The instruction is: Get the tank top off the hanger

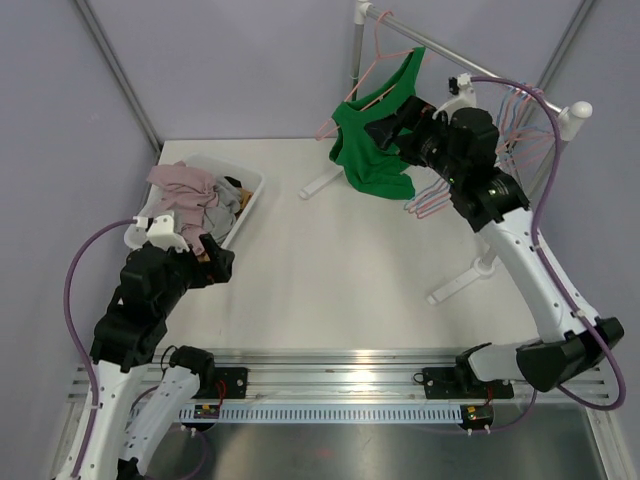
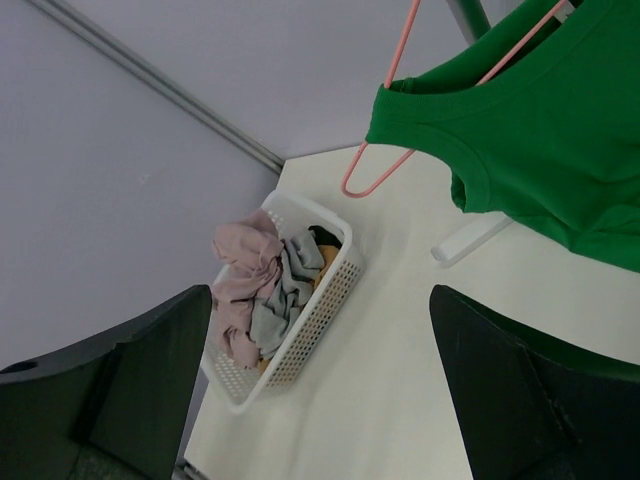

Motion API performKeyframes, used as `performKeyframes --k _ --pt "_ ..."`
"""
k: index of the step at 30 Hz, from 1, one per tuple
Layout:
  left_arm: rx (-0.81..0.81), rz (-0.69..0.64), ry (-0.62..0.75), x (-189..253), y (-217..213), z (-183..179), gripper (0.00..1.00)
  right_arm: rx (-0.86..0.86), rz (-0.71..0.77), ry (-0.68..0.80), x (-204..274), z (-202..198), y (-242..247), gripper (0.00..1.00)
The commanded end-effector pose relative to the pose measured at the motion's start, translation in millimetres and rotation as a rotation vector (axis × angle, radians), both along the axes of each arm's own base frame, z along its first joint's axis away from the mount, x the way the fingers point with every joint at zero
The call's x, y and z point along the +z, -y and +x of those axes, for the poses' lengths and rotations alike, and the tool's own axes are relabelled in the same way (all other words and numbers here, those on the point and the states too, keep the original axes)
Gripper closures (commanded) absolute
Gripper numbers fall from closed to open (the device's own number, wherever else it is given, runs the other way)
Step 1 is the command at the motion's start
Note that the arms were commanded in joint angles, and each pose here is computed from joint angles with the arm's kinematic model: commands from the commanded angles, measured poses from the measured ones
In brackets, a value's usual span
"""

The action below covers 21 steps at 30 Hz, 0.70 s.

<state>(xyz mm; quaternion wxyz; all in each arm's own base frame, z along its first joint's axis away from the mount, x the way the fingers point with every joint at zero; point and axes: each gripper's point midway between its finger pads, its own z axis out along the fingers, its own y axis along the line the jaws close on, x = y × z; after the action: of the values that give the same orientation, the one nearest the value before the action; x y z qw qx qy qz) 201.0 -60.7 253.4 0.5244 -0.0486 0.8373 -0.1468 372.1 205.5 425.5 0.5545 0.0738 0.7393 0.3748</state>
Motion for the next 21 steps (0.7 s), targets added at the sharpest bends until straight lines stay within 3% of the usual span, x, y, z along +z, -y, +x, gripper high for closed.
performKeyframes --k 1,21 --pt "0.034 -0.033 0.110 23 -2 11 0.01 -0.144 0.010 0.116 35 30 -1 0.02" --pt "-0.136 -0.073 0.116 21 26 2 0.01 -0.355 -0.167 0.113 -15 184 -41 0.06"
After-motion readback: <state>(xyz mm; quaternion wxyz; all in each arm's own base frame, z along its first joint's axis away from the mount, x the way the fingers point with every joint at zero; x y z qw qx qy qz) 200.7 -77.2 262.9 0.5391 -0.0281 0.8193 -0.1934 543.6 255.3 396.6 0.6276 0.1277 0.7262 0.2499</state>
